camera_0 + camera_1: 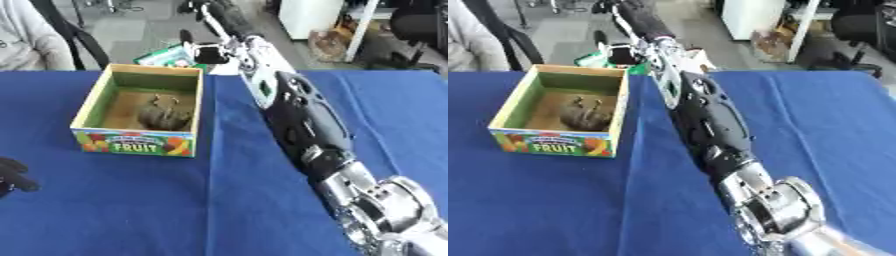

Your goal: Pick up objects on the table and place them in the box.

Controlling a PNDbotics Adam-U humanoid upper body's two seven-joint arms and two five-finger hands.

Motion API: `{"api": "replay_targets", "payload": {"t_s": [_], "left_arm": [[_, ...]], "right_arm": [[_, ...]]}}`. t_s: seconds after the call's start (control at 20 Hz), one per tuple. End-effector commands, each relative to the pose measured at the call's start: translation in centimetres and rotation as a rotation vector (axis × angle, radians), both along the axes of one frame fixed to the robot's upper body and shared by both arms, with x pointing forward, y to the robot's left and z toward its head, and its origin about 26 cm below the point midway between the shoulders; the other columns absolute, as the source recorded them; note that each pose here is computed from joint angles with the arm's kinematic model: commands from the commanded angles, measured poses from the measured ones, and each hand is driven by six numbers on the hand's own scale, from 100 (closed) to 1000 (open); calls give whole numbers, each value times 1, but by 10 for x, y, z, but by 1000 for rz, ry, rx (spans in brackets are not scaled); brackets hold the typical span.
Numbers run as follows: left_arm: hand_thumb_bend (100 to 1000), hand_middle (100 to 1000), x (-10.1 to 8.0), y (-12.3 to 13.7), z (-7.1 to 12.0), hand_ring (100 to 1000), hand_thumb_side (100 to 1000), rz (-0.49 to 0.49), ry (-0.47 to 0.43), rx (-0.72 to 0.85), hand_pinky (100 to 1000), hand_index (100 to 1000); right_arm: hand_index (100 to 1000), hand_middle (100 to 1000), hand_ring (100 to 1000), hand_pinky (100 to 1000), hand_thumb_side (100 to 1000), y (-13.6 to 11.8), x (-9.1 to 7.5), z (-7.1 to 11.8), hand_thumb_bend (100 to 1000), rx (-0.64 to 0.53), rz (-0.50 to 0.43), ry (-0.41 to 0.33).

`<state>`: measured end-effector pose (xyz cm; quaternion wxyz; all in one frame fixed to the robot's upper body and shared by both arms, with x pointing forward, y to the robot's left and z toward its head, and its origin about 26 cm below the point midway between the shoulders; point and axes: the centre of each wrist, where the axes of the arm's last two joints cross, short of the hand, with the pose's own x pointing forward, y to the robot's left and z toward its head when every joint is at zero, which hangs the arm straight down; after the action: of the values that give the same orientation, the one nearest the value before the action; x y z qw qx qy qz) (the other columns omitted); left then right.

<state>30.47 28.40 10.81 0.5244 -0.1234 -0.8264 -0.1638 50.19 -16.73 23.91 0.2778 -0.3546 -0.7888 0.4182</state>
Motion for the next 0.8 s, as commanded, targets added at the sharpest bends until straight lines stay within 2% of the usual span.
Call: {"api": "replay_targets", "payload": {"t_s": [0.05,0.15,0.25,0.45,0.65,0.8], "left_arm": [[100,556,-1,7,9,487,773,21,-26,23,586,552],[100,556,-2,9,8,487,773,29,-24,25,586,552],[100,556,-2,11,7,487,774,39,-21,28,586,552],[100,556,-5,16,4,487,775,58,-11,37,586,552],[100,556,-7,21,2,487,775,79,1,49,586,552],[100,556,-9,26,0,487,775,95,8,60,586,552]], "right_arm": [[793,737,709,613,214,-44,-1,22,100,51,-22,-46],[806,754,735,615,219,-80,-3,20,100,81,-66,-26],[815,767,751,616,215,-119,-7,16,100,111,-150,3],[825,782,776,635,212,-197,-20,0,100,186,-403,69],[826,787,794,657,210,-275,-44,-32,100,310,-711,149],[816,779,798,670,213,-331,-75,-64,100,444,-937,188]]}}
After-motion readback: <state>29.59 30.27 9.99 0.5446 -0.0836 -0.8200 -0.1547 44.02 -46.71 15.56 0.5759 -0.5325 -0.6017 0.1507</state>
